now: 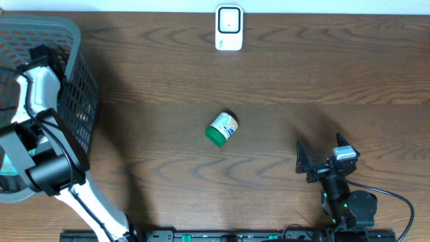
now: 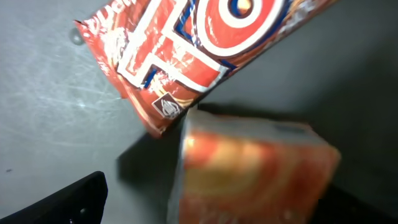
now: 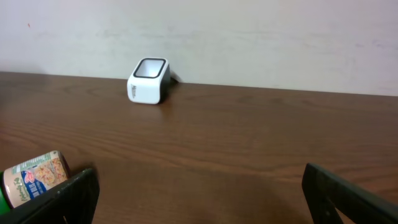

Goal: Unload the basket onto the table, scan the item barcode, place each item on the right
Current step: 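Reach into the basket and grasp the orange tissue pack with left gripper, then place the orange tissue pack right of the jar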

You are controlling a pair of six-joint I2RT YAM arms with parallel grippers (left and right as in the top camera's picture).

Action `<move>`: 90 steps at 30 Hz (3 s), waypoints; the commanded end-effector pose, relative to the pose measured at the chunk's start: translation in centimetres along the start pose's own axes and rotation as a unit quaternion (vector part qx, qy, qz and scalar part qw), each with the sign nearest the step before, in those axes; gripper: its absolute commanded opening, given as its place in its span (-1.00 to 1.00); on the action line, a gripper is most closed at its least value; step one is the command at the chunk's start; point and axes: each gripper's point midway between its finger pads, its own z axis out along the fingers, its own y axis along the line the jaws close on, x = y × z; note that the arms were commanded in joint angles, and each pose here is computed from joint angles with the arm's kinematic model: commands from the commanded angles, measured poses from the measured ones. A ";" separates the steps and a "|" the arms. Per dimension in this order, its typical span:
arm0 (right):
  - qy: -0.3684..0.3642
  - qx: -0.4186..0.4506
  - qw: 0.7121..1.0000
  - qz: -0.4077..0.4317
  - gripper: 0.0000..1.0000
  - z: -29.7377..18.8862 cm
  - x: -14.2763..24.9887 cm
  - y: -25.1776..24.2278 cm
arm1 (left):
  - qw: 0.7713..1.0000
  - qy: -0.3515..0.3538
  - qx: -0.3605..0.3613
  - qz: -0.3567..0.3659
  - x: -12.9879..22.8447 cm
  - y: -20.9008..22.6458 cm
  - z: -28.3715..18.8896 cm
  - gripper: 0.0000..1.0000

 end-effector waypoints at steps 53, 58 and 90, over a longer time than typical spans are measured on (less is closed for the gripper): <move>0.000 0.000 1.000 0.007 0.98 0.0 0.1 0.0 | 0.806 0.029 0.372 0.459 38.0 -4.7 -25.6 -0.04; 0.000 0.000 1.000 0.006 0.99 0.0 0.1 0.0 | 0.792 0.051 0.306 0.526 45.7 -4.5 -17.6 -0.04; 0.000 0.000 1.000 0.006 0.98 0.0 0.1 0.0 | 0.697 -0.175 0.384 0.580 36.5 -7.7 -33.4 0.95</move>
